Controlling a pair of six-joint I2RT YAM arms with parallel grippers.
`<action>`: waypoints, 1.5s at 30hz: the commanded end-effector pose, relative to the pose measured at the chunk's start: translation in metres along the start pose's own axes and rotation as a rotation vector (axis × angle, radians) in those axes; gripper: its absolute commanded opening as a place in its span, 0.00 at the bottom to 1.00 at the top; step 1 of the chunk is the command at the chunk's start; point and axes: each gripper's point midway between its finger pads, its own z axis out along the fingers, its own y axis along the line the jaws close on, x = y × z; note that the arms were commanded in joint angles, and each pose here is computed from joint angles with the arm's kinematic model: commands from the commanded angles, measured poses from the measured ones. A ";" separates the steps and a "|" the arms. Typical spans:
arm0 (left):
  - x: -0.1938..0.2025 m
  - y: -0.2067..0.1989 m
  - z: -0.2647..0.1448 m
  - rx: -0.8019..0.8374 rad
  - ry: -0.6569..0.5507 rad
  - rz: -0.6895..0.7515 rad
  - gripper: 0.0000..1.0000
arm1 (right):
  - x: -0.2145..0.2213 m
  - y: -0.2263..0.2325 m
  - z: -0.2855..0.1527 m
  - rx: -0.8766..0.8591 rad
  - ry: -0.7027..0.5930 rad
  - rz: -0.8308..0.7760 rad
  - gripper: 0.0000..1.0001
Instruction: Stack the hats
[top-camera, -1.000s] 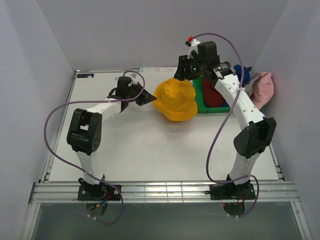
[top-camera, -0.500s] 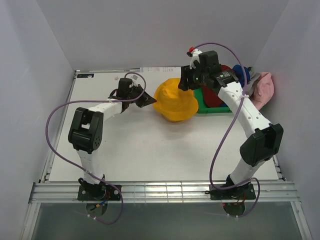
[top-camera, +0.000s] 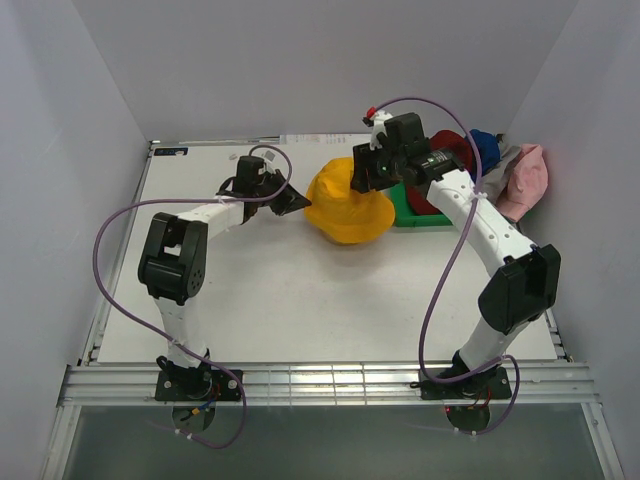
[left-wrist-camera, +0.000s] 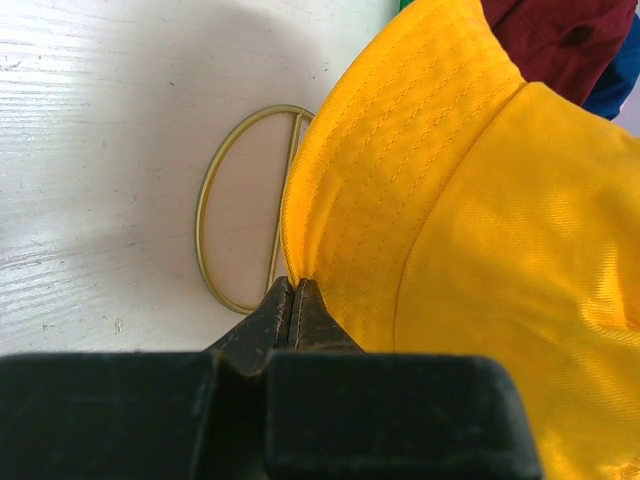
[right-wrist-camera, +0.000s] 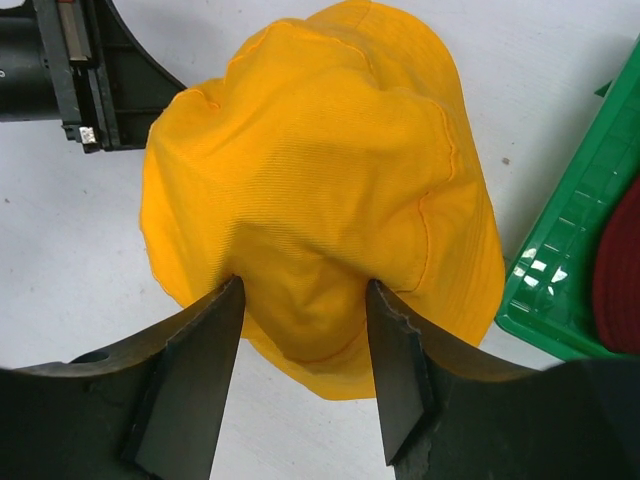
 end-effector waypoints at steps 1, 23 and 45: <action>-0.012 -0.011 -0.008 0.005 -0.021 0.040 0.00 | -0.017 -0.002 -0.014 0.035 -0.073 -0.028 0.58; -0.037 -0.048 -0.032 0.065 -0.069 0.088 0.42 | -0.033 -0.003 -0.048 0.047 -0.128 -0.039 0.59; -0.076 -0.087 -0.095 0.135 -0.214 0.132 0.78 | -0.038 -0.206 -0.063 0.426 -0.095 0.397 0.54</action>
